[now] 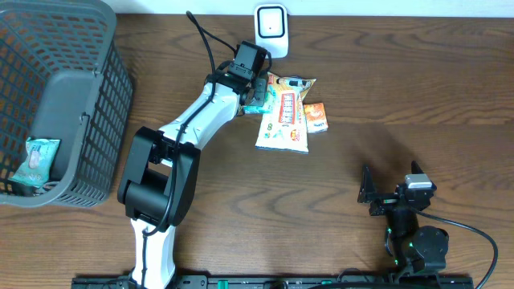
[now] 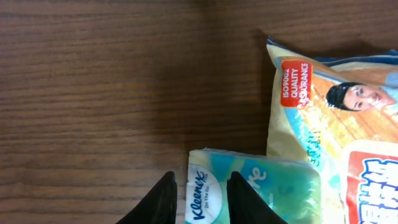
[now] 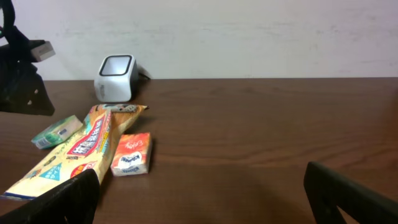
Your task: Scan the item barcode
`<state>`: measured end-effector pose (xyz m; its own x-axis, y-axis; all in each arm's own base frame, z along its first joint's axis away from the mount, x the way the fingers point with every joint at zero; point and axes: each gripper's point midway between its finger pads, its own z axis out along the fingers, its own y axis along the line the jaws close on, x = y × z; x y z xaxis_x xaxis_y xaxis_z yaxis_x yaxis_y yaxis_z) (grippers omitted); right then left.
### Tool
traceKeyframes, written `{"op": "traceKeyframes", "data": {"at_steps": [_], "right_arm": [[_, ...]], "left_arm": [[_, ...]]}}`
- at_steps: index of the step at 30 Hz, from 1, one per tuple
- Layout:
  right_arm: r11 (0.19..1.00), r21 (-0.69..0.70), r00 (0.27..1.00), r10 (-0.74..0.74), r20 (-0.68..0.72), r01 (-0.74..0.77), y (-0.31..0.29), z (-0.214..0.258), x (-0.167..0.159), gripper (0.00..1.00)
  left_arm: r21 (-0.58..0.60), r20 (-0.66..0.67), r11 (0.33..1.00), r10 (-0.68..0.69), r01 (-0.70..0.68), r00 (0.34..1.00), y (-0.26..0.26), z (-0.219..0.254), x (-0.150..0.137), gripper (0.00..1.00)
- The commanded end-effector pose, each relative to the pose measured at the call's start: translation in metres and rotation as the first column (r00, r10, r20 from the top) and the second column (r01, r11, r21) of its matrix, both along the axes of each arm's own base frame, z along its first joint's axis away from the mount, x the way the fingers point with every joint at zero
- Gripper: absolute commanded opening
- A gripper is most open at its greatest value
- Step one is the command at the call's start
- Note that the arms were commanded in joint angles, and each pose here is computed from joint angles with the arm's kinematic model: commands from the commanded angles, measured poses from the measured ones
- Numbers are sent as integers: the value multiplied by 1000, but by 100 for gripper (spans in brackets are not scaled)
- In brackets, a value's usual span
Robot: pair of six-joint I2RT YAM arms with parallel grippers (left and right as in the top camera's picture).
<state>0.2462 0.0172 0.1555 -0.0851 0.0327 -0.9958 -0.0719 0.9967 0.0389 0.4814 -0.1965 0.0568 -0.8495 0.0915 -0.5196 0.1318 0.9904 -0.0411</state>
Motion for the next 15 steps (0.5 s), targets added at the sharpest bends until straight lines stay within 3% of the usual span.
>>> {"op": "traceKeyframes", "data": {"at_steps": [1,5,7,10,15], "right_arm": [[1000,-2,1000,-14,-5,14,-3,-2,0,99],[1000,-2,1000,-14,-5,14,-3,-2,0,99],[1000,-2,1000,-14,-5,14,-3,-2,0,99],[1000,-2,1000,-14,-5,14,-3,-2,0,99],[1000,-2,1000,-14,-5,14,-3,-2,0,99]], "left_arm": [[-28,50,997,-66,68,997,-9,31,0,28],[-225,28,952,-207,207,978,-50,52,-20,28],[-265,10,934,-246,240,969,-62,51,-28,28],[-251,-29,938,-256,241,966,-65,38,-35,28],[-119,-75,976,-191,181,979,-47,5,-34,28]]}}
